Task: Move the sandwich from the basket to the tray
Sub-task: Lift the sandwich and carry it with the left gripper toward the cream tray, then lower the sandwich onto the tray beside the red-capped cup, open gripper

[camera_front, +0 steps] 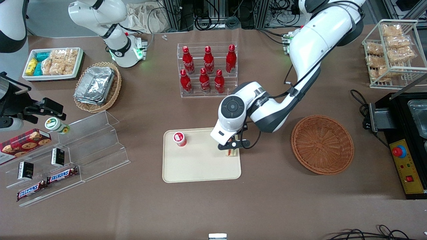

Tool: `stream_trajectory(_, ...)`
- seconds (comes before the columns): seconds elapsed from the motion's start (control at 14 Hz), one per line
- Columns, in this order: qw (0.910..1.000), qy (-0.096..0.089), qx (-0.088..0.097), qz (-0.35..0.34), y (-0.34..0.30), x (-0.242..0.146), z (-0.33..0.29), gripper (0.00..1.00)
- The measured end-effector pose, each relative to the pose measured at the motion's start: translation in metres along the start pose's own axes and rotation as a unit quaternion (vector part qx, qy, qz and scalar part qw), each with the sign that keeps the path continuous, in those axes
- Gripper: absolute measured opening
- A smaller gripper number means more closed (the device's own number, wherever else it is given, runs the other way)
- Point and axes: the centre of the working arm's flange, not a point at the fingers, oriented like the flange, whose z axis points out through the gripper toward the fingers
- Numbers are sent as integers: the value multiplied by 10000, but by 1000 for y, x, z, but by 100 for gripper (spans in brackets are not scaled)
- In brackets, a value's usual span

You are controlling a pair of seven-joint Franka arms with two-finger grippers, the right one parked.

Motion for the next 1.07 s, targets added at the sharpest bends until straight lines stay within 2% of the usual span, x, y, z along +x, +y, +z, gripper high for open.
stream_trajectory(0.07, 10000, 41, -8, 19, 1, 2, 10, 19)
stream_trajectory(0.36, 9996, 173, 203, 91, 7, 0, 47, 19)
stream_trajectory(0.64, 9995, 216, 187, 107, 11, 0, 51, 23)
stream_trajectory(0.93, 9993, 351, 86, -37, 10, 10, 33, 58)
stream_trajectory(1.0, 9991, 407, 91, -54, 10, 11, 20, 70)
stream_trajectory(1.07, 9989, 419, 204, -79, 6, 11, 5, 78)
